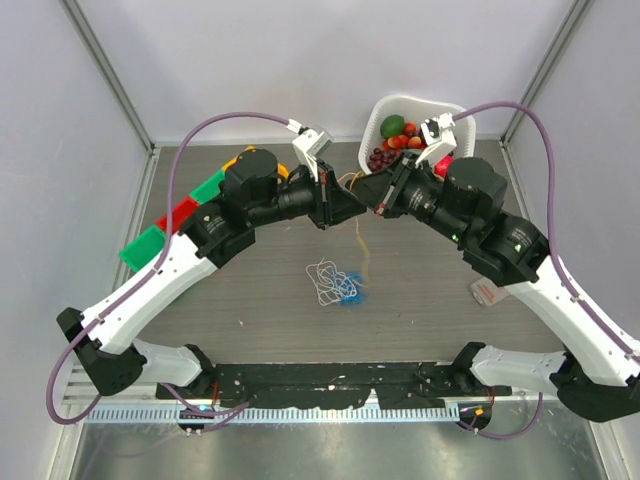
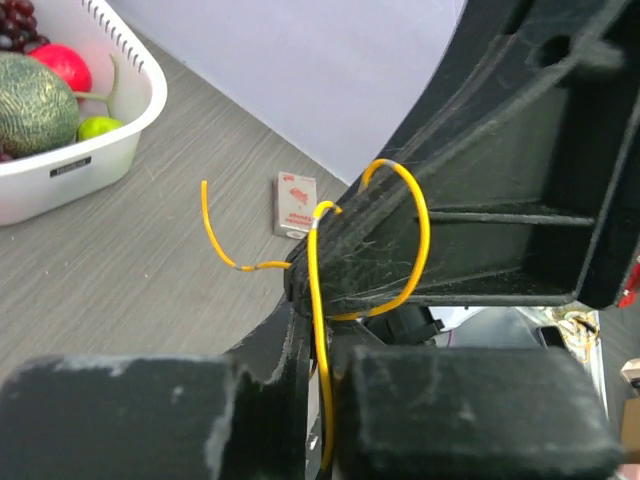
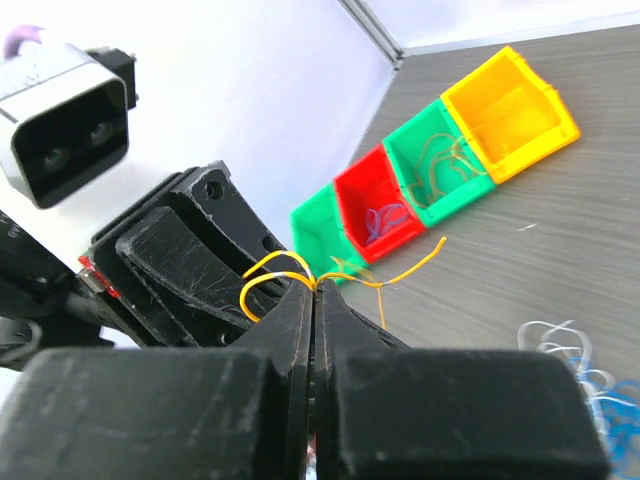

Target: Untangle the cables

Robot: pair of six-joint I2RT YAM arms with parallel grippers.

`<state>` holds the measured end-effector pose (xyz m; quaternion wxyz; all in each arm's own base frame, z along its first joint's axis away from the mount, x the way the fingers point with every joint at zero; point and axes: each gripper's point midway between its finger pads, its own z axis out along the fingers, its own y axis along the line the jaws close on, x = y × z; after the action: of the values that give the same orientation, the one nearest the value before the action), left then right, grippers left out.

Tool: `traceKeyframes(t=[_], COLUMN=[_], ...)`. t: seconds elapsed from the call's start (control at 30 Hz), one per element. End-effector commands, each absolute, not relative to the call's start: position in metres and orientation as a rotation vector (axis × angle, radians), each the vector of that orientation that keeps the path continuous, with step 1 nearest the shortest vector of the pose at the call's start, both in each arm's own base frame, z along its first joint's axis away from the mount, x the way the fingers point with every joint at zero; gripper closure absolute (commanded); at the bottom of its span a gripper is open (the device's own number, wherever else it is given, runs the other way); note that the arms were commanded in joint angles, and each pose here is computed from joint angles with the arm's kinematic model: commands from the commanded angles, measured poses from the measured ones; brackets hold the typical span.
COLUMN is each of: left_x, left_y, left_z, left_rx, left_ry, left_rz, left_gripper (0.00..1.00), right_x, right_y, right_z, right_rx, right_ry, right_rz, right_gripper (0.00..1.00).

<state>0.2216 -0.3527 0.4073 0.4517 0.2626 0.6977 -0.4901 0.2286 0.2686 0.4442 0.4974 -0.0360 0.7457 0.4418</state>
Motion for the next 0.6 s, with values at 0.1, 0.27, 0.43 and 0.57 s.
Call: traceKeyframes(t=[0.1, 0.27, 0.43, 0.57], left_x=[0.227, 0.225, 0.220, 0.221], left_y=[-0.351, -0.340, -0.308, -0.277], left_z=[0.425, 0.438, 0.458, 0.475], left_rx=[0.581, 0.516, 0.404, 0.278], left_ry=[1.666, 1.628, 1.649, 1.666], left_rz=[-1.215, -1.220, -1.151, -1.067], left_gripper=[1.00, 0.91, 0.00, 0.00], right_x=[0.209, 0.209, 0.220, 0.232], right_y=[0.260, 0.255, 0.247, 0.240], right_z=[0.499, 0.506, 0.488, 0.465], right_rx=[0.279, 0.261, 0.227, 0.329], right_ry=[1.568, 1.548, 1.642, 1.775], right_rz=[1.520, 1.506, 1.313, 1.194], right_gripper=[0.99, 0.99, 0.99, 0.99])
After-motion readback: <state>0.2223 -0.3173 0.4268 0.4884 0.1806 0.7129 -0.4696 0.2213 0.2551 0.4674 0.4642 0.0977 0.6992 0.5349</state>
